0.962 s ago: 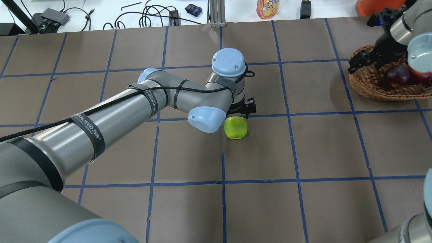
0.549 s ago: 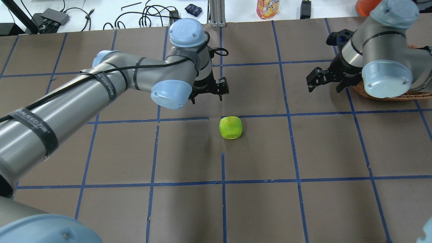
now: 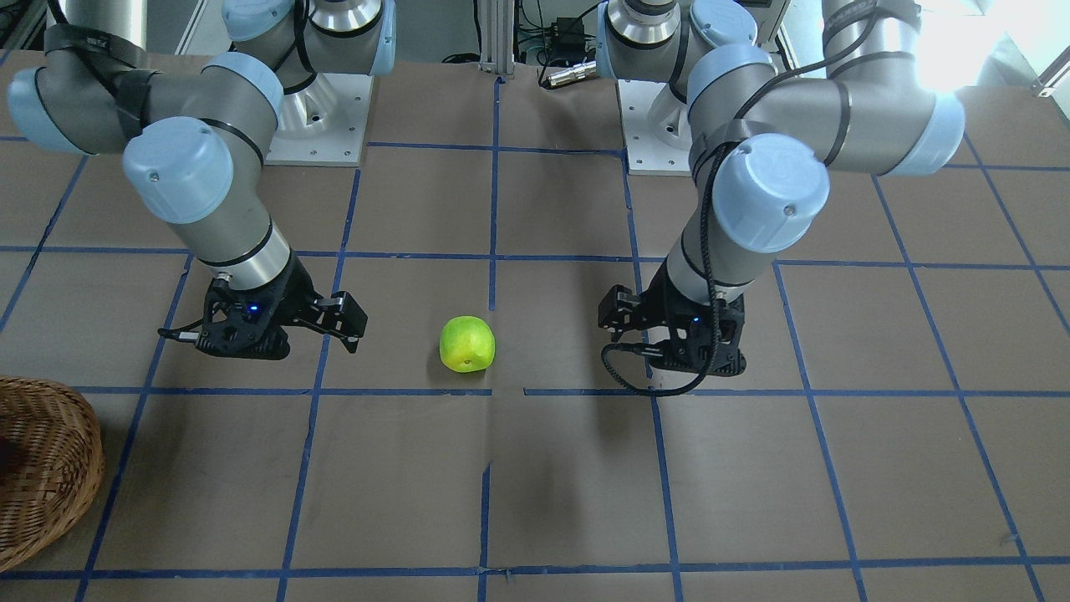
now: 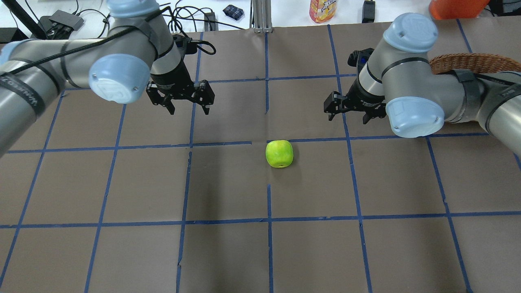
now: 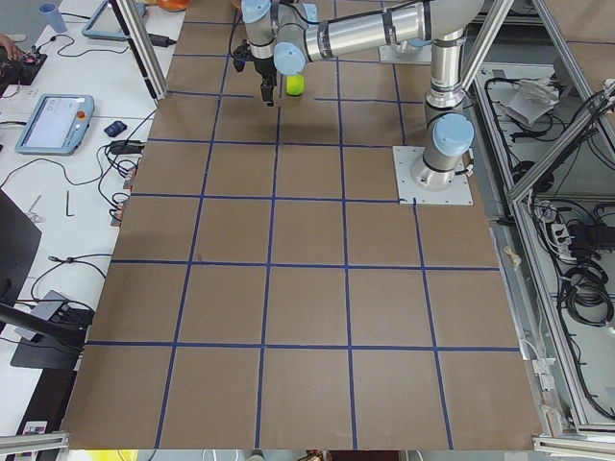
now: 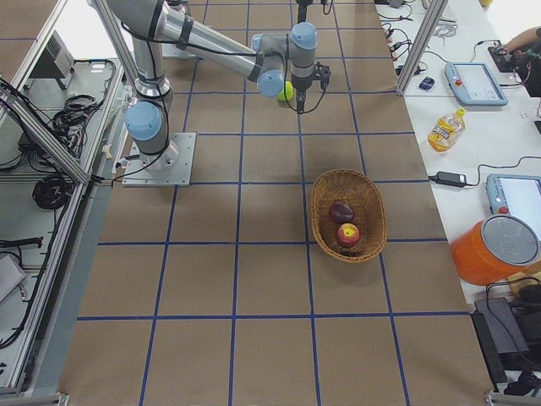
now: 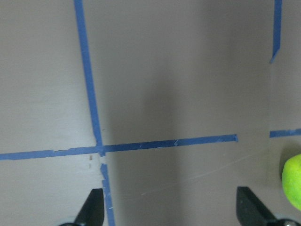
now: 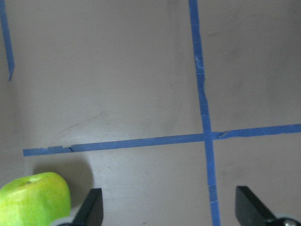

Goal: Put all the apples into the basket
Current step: 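Grasp the green apple with the right gripper while the left gripper retracts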

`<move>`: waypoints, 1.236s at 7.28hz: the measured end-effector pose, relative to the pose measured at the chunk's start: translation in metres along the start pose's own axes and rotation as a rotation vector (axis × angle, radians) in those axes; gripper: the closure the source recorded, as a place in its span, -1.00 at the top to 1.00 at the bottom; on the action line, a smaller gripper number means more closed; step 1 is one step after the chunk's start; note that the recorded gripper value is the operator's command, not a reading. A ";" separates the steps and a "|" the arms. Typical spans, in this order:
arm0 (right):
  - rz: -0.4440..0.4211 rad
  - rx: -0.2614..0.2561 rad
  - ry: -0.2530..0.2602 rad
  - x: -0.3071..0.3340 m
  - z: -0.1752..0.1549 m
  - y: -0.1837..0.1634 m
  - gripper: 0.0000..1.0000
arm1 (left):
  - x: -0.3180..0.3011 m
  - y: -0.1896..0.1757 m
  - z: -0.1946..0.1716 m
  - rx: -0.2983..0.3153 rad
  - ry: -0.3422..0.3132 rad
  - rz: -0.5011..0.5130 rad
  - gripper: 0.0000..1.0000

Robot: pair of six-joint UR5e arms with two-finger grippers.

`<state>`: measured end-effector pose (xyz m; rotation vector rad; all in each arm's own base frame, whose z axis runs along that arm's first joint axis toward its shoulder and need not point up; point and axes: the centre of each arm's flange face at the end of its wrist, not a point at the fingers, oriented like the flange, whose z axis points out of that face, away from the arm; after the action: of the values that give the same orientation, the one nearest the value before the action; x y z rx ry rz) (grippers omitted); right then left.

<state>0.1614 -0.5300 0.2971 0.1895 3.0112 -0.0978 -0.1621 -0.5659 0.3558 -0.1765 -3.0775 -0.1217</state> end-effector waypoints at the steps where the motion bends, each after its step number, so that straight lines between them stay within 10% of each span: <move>1: 0.046 0.013 -0.011 -0.032 0.000 0.012 1.00 | -0.006 0.012 -0.022 0.014 -0.004 0.034 1.00; 6: -0.062 0.051 -0.040 -0.150 0.060 0.065 1.00 | -0.003 0.047 -0.099 0.054 -0.040 0.067 1.00; 9: -0.172 0.061 0.050 -0.145 0.091 0.067 1.00 | -0.004 0.060 -0.116 0.036 -0.077 0.056 1.00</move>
<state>0.3237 -0.4880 0.2211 -0.0623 3.0713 -0.2033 -0.1451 -0.5168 0.4756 -0.2714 -3.1455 -0.0582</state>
